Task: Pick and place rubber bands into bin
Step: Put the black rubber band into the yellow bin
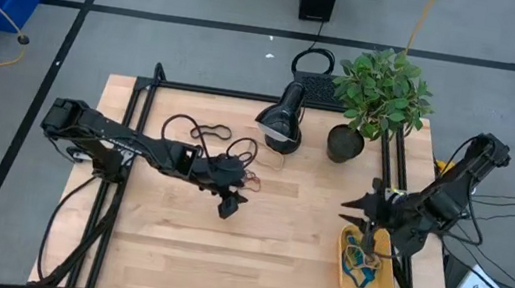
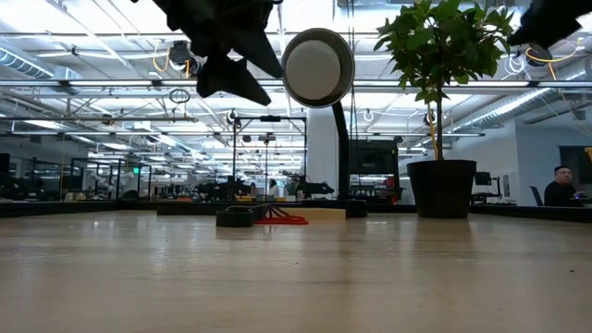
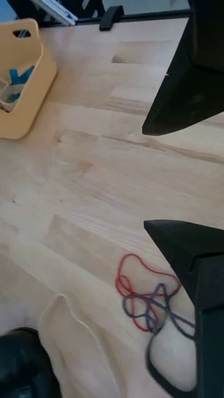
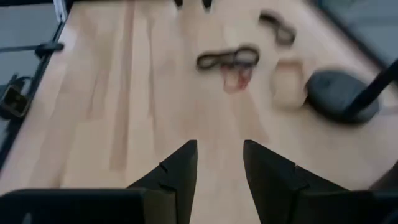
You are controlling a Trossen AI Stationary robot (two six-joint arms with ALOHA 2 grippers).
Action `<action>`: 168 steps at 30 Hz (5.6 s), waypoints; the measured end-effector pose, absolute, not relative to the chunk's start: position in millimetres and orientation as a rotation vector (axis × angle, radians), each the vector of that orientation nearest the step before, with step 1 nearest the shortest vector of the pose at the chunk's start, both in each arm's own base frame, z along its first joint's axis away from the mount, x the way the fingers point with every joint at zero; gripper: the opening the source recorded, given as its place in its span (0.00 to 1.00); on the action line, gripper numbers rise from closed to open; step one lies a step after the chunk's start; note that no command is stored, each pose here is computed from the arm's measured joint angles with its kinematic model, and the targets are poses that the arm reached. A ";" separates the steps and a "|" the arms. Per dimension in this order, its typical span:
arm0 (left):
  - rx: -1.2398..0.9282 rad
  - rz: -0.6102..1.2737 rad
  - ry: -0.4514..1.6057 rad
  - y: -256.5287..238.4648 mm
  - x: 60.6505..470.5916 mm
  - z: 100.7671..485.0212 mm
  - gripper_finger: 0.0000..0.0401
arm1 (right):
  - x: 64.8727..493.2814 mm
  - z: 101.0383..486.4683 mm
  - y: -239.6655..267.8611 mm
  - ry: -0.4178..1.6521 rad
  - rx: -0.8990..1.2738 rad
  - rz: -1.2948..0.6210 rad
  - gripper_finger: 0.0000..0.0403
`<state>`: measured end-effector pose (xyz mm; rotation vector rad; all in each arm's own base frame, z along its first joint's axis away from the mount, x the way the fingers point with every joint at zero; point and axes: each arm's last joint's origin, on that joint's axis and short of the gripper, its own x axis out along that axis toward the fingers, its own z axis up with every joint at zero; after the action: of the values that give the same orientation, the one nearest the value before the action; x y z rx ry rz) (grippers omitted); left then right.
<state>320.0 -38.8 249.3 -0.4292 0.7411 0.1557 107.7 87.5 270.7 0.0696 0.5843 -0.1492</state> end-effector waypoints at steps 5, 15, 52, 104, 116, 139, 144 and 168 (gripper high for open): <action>-0.354 0.140 0.710 -38.3 321.9 251.5 0.60 | 112.8 278.2 91.3 0.494 -0.030 -0.124 0.31; -0.329 0.205 0.702 -31.3 321.9 251.0 0.60 | 116.1 283.8 95.1 0.445 -0.042 -0.088 0.31; -0.116 0.170 1.216 -36.0 339.9 134.8 0.60 | 122.0 267.1 87.9 0.475 -0.104 -0.143 0.28; -0.496 -0.220 0.494 -42.6 314.7 298.4 0.02 | 130.2 254.2 95.7 0.349 -0.101 -0.092 0.26; -0.372 -0.203 0.310 -45.3 320.5 311.2 0.02 | 150.1 271.8 95.5 0.186 -0.126 -0.130 0.26; -0.273 -0.195 0.265 -51.7 320.4 314.2 0.01 | 261.5 243.6 76.8 -0.114 -0.082 -0.020 0.25; -0.271 -0.195 0.264 -51.7 320.4 314.2 0.03 | 273.9 231.7 70.9 -0.134 -0.029 -0.009 0.25; -0.255 -0.197 0.256 -51.7 320.5 314.9 0.02 | 302.3 224.1 70.8 -0.153 -0.025 -0.011 0.06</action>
<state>320.5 -51.7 314.9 -0.2554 0.2563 -0.1969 302.3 70.8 224.1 -0.0247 -0.1529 -0.0107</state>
